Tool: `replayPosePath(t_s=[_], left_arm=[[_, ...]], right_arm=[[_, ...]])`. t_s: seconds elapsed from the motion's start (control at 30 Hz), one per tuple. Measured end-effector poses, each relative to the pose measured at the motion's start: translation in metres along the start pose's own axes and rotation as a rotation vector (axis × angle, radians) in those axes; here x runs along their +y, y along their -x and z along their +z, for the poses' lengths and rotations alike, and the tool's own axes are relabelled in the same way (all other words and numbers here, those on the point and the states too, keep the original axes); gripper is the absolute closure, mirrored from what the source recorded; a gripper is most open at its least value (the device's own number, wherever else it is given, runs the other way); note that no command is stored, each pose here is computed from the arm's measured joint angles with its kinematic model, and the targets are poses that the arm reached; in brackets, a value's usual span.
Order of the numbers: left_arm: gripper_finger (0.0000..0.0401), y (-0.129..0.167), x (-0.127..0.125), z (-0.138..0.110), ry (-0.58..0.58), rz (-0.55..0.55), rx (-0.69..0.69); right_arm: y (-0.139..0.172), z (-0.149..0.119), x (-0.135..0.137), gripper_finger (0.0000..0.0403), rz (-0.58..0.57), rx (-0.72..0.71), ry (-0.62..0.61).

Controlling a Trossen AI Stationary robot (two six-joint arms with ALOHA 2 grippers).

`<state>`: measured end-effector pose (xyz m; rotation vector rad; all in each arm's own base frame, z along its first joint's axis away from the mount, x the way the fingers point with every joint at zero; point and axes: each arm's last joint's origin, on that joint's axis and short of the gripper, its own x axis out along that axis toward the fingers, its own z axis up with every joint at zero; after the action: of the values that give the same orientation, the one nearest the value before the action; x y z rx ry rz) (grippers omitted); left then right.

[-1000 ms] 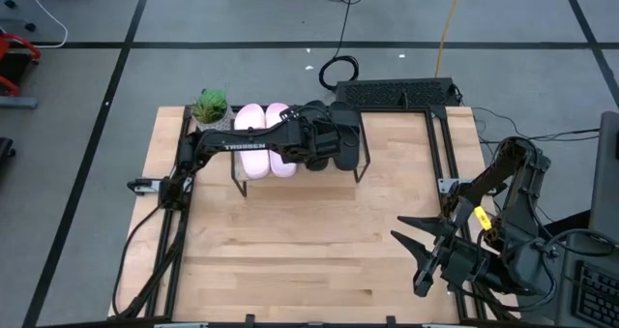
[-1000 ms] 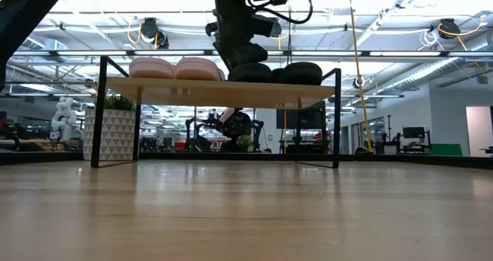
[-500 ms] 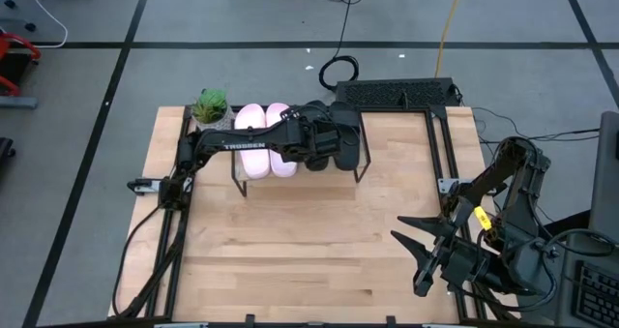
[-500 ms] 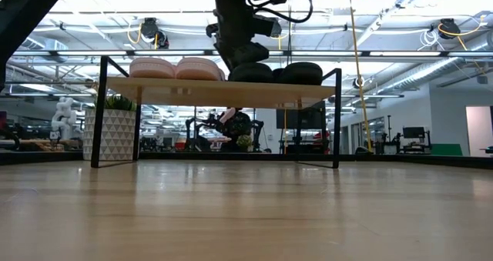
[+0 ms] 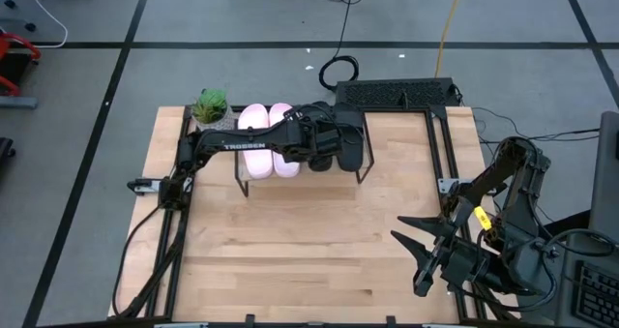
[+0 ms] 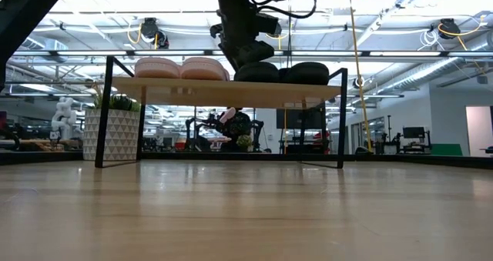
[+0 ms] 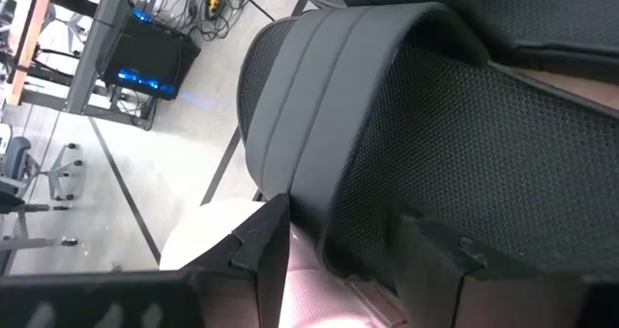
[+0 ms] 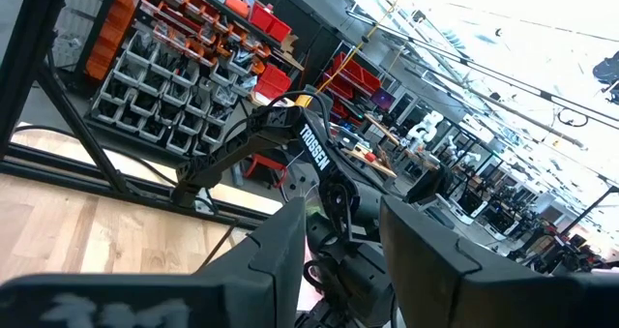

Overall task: Pick and place slides into the shelf
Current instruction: Put the black slipper on the shelf

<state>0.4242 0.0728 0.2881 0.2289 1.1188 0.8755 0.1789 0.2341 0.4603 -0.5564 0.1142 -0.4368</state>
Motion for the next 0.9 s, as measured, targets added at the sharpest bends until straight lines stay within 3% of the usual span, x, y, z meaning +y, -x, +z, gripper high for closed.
replayPosePath(t_s=[0.33, 0.9], left_arm=[[0.0247, 0.0005, -0.0003, -0.0004, -0.031, 0.005, 0.001], [0.0247, 0.0095, -0.0085, -0.0015, -0.188, 0.041, -0.025]], right_arm=[[0.0001, -0.0001, 0.0001, 0.028, 0.001, 0.0, 0.002], [0.0, -0.0001, 0.0001, 0.028, 0.0, 0.0, 0.003]])
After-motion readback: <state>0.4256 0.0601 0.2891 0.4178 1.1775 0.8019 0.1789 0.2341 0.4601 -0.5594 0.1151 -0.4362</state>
